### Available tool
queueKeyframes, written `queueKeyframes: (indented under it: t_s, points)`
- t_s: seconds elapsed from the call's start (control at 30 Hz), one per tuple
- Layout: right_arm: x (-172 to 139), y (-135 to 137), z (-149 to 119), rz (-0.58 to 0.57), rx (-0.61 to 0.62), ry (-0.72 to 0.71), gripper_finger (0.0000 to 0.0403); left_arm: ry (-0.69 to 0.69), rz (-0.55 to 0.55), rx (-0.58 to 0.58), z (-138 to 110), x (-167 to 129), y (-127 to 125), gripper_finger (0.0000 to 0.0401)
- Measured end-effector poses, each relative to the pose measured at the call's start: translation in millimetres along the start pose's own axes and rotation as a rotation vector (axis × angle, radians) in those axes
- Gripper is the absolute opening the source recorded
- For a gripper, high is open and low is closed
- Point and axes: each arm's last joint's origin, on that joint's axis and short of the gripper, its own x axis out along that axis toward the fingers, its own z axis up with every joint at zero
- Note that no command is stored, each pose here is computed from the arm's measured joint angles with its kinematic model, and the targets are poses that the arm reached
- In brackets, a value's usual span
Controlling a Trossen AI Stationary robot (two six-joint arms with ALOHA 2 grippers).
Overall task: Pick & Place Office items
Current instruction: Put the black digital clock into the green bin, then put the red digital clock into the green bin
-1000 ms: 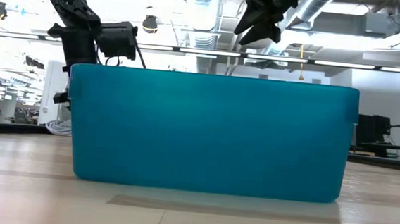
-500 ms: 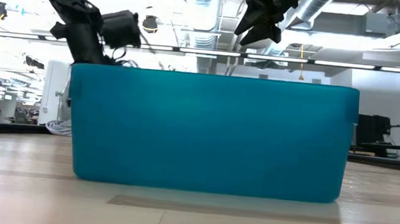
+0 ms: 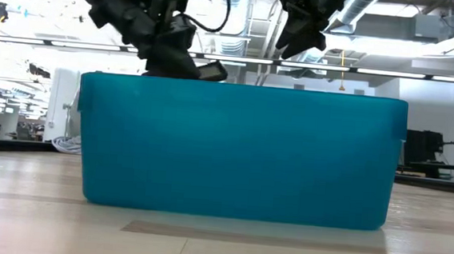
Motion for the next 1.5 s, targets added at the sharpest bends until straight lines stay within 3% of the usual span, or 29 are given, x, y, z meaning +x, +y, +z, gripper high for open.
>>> queueKeyframes:
  t_s: [0.53, 0.8, 0.93, 1.3, 1.5]
  points:
    - [0, 2, -1, 0.003, -0.018, 0.008, 0.0182, 0.112, 0.066, 0.056, 47, 72, 21, 0.0053]
    - [0, 2, -2, 0.003, -0.019, 0.019, 0.0182, 0.220, 0.108, 0.088, 41, 88, 29, 0.0053]
    - [0, 2, -2, 0.003, -0.021, 0.019, 0.0182, 0.232, 0.118, 0.093, 39, 90, 30, 0.0058]
    - [0, 2, -2, 0.003, -0.020, 0.018, 0.0182, 0.154, 0.149, 0.152, 48, 78, 23, 0.0141]
    - [0, 3, -2, 0.004, -0.018, 0.019, 0.0182, 0.061, 0.161, 0.185, 60, 51, 5, 0.0171]
